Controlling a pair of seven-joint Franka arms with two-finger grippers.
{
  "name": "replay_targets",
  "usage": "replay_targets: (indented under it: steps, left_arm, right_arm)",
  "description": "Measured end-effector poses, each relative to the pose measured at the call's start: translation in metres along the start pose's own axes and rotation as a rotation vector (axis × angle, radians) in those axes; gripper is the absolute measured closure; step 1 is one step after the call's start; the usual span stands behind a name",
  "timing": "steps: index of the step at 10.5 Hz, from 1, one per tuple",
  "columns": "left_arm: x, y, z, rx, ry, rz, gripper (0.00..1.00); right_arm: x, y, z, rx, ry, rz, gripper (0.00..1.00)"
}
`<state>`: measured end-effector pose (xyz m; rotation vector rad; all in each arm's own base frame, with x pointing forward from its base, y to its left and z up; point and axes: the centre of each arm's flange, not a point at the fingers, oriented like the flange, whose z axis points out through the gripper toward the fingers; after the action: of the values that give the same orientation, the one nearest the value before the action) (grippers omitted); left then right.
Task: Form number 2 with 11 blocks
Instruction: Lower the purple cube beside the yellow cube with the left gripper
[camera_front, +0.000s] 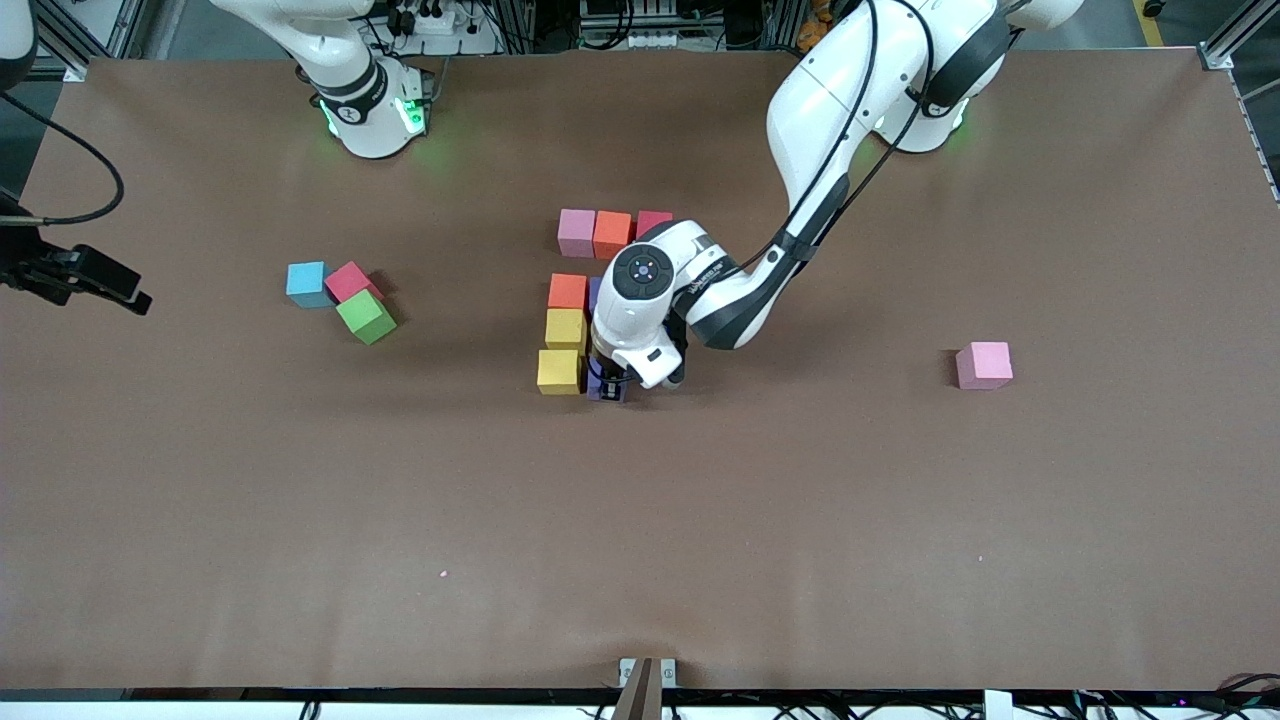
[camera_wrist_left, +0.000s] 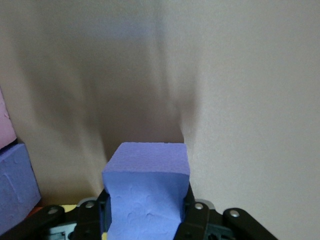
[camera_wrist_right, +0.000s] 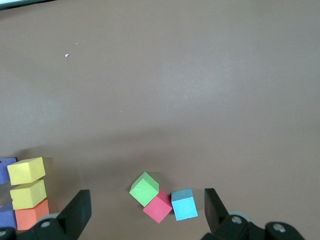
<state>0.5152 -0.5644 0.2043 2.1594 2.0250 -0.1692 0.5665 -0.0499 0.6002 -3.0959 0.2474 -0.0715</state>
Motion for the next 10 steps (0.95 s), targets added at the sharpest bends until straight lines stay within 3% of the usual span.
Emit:
replay_targets:
  steps: [7,9,10]
  left_arm:
    - [-0.007,-0.006,0.002,-0.002,-0.005,-0.003,0.45]
    - [-0.008,-0.010,0.008,0.005,-0.001,0.001,0.24]
    - [-0.009,-0.011,0.009,0.005,-0.003,0.003,0.07]
  right_arm:
    - [0.006,-0.006,0.007,0.002,-0.004,-0.019,0.00]
    - [0.007,-0.012,0.010,0.002,-0.008,-0.030,0.00]
    - [0.009,-0.012,0.013,0.002,-0.013,-0.030,0.00]
